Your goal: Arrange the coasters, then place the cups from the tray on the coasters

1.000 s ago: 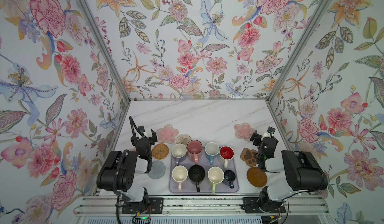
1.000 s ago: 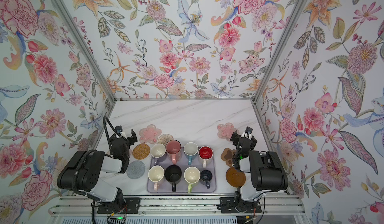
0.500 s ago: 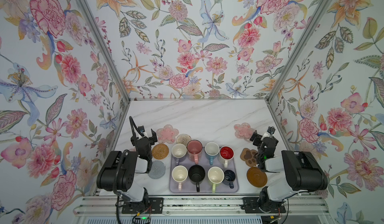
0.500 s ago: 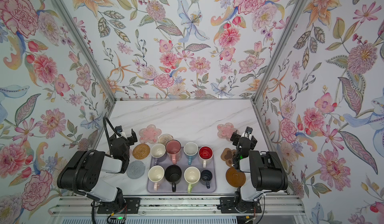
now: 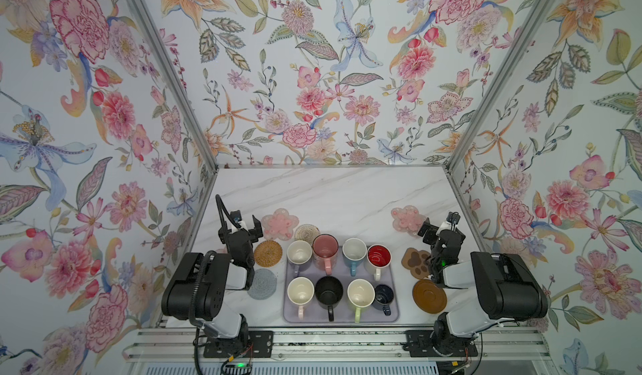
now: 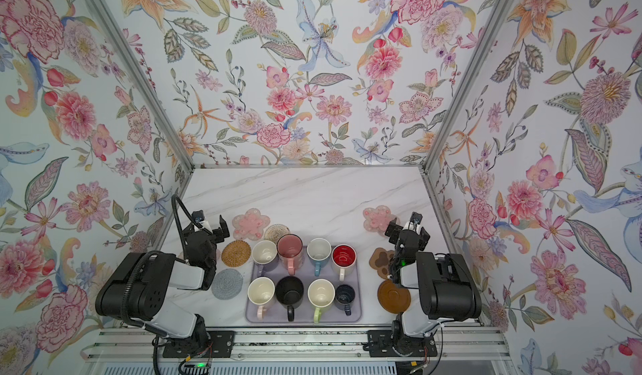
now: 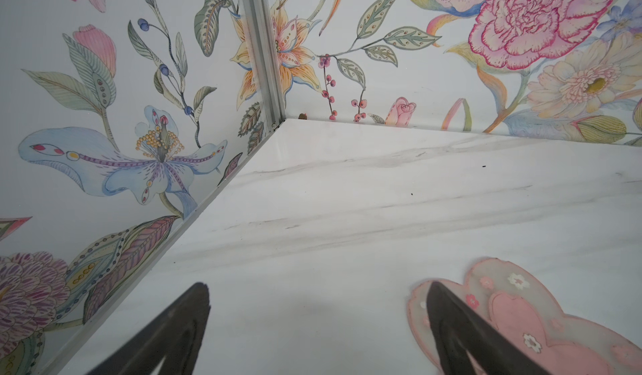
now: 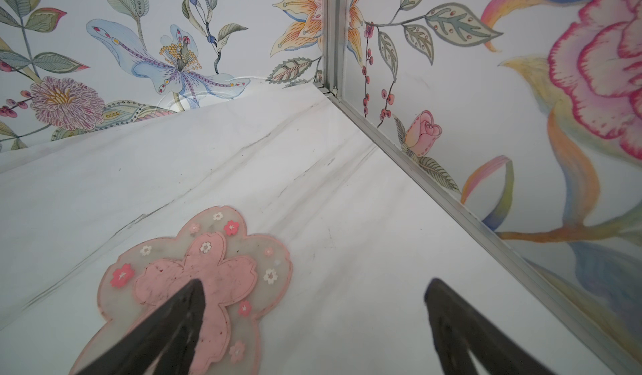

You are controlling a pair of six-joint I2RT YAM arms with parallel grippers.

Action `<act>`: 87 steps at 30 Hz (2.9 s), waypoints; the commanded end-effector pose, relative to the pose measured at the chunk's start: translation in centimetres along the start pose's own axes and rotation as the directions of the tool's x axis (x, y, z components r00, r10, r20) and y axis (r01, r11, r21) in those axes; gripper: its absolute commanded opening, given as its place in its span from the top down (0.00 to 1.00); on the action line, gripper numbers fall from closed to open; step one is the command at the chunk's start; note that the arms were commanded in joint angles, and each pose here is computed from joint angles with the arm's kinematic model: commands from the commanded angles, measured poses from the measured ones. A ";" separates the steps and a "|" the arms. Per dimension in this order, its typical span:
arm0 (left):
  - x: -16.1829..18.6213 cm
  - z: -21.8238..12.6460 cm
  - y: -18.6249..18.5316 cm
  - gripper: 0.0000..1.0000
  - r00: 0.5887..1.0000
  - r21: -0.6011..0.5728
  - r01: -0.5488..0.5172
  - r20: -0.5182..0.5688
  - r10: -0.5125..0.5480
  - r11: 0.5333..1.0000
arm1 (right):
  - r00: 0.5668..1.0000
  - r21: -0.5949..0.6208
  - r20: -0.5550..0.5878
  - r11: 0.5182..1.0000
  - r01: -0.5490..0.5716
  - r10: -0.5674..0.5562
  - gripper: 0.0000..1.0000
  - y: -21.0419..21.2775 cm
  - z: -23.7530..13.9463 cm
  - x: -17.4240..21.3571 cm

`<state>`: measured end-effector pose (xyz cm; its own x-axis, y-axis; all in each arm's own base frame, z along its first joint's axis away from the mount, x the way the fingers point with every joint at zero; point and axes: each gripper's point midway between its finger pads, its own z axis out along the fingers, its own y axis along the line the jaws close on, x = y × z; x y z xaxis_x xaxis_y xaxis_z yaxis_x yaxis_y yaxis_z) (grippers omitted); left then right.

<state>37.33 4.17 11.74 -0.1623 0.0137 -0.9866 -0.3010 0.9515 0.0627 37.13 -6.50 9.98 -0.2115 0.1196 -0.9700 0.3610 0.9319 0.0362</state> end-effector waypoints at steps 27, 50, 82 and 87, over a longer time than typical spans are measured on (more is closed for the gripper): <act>-12.2 -9.0 -2.1 0.01 0.945 0.213 0.275 -0.238 -0.224 0.937 | 0.761 -0.024 -0.551 0.905 -0.425 0.342 0.01 1.5 -1.9 -2.8; -14.3 -3.0 -9.7 0.01 0.932 0.442 0.299 -0.324 -0.161 0.845 | 0.612 -0.006 -0.744 0.914 -0.406 0.267 0.01 4.9 1.7 4.2; -13.0 -3.3 -8.9 0.01 0.943 0.414 0.249 -0.308 -0.122 0.876 | 0.590 -0.061 -0.783 0.921 -0.386 0.195 0.01 10.3 5.1 6.0; -13.0 -3.3 -8.9 0.01 0.943 0.412 0.253 -0.309 -0.127 0.875 | 0.589 -0.078 -0.785 0.912 -0.402 0.192 0.01 12.0 5.2 5.9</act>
<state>39.19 -5.55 24.13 -0.4250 -0.2165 -0.8789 0.0797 0.9583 -0.2746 44.95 2.57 4.16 -0.7572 0.5073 -0.4115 0.3282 0.8401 0.4318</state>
